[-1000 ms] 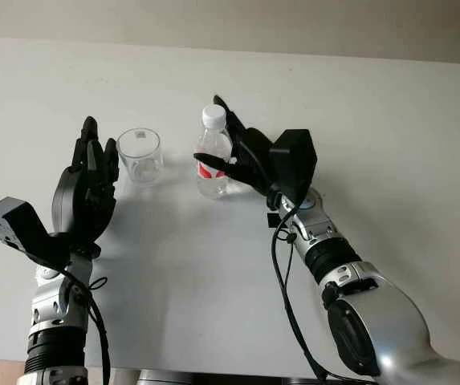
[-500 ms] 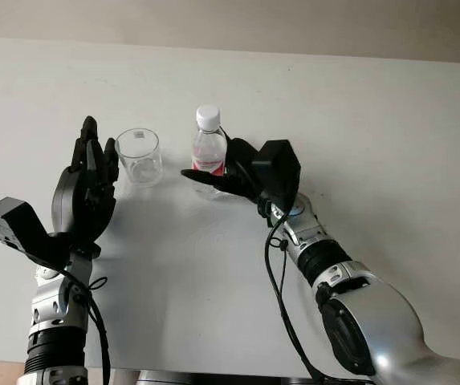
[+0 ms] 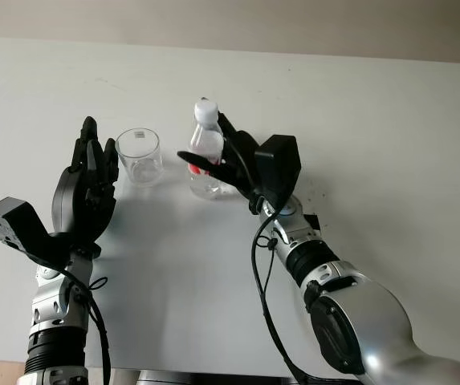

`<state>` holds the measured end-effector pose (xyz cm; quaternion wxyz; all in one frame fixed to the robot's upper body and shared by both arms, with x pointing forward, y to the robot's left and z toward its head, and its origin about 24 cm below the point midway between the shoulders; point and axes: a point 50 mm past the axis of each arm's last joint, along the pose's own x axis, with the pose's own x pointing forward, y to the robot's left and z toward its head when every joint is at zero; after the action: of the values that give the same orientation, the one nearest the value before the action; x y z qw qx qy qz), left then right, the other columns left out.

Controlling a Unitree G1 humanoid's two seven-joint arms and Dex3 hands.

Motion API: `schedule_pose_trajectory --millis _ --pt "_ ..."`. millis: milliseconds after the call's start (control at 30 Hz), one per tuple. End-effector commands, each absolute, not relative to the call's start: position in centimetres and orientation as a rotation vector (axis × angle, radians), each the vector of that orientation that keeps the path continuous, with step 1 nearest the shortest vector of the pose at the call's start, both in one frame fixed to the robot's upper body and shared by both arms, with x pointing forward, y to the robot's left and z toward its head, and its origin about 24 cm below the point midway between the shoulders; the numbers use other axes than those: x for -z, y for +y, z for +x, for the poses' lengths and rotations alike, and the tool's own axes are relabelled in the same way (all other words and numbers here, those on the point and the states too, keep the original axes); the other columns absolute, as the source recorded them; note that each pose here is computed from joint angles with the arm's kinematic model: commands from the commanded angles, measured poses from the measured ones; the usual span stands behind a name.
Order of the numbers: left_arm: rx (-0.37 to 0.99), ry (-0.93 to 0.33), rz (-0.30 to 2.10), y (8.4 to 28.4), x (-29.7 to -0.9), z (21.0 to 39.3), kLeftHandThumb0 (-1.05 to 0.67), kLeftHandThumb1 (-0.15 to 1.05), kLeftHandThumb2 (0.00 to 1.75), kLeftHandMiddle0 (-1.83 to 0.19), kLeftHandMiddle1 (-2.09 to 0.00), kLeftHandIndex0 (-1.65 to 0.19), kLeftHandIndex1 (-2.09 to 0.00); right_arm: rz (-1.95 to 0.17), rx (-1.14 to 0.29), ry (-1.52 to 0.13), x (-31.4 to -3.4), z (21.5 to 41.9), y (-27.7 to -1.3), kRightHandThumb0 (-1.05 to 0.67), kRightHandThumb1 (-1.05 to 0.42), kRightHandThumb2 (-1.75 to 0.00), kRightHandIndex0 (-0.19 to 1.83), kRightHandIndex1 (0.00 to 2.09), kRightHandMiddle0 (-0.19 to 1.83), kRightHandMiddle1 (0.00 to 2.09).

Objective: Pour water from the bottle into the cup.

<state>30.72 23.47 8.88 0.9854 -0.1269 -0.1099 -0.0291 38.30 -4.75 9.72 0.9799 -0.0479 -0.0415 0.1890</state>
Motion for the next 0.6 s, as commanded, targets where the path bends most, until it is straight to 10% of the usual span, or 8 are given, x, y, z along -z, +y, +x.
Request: schedule_pose_trajectory --millis 0,167,567 --pt "0.060 -0.235 -0.243 23.57 -9.12 30.58 -0.81 1.05 0.57 0.16 -0.05 0.18 -0.05 -0.119 -0.413 -0.102 -10.40 38.22 -3.23 -0.45 -0.96 -0.06 0.63 2.06 0.45 2.07" --pt "0.067 -0.243 -0.247 23.71 -9.18 30.58 -0.80 1.05 0.57 0.16 -0.05 0.19 -0.05 -0.172 -0.443 -0.111 -10.35 38.25 -3.45 -0.33 -1.03 -0.07 1.11 2.09 0.93 2.09" --pt "0.077 -0.257 -0.252 23.60 -9.42 31.13 -0.80 1.05 0.58 0.18 -0.05 0.19 -0.04 -0.276 -0.520 -0.129 -10.56 38.35 -3.87 -0.39 -1.03 -0.05 1.16 2.09 1.16 2.09"
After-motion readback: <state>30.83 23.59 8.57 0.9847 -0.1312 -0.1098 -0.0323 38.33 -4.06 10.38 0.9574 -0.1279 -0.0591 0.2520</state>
